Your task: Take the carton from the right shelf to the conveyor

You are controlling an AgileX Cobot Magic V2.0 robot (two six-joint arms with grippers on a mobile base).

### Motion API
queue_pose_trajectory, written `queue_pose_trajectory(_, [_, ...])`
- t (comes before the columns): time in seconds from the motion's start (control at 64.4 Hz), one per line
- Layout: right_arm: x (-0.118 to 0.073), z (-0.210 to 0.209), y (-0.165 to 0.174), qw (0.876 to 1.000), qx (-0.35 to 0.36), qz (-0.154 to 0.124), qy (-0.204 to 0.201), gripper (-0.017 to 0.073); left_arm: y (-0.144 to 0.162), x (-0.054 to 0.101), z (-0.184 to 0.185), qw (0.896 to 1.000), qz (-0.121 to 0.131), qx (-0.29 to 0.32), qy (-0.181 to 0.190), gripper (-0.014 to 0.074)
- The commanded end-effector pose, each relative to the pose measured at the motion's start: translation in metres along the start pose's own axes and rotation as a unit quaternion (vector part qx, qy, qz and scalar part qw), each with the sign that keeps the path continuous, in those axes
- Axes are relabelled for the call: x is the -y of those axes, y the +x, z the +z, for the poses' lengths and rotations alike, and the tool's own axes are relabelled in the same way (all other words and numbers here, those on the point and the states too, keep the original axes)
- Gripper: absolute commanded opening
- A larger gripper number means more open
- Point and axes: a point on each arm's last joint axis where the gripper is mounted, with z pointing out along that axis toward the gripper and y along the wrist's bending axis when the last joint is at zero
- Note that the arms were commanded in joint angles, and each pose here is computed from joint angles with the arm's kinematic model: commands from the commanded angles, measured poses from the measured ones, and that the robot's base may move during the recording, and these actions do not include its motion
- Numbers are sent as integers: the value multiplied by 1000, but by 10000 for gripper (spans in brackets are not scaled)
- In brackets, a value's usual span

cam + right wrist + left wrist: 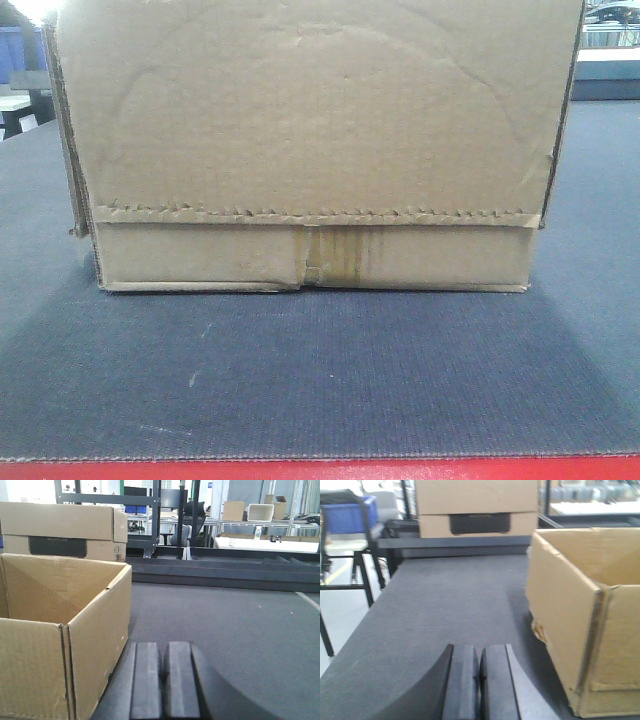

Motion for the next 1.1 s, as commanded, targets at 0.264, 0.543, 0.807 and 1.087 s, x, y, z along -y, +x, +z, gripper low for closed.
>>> queue_pose_trajectory(0.264, [0,-1,-3,1000,19,-6,3,-58,79,5,18,998,-12,61,0,14])
queue_pose_trajectory(0.543, [0,-1,-3,1000,19,-6,3,-58,80,5,18,999,-12,52,0,14])
queue_pose_trajectory(0.807, [0,-1,-3,1000,19,-6,3,-58,80,5,18,999,-12,52,0,14])
queue_pose_trajectory(1.087, [0,-1,-4,1000,20,-6,3,-58,80,5,18,999,-12,52,0,14])
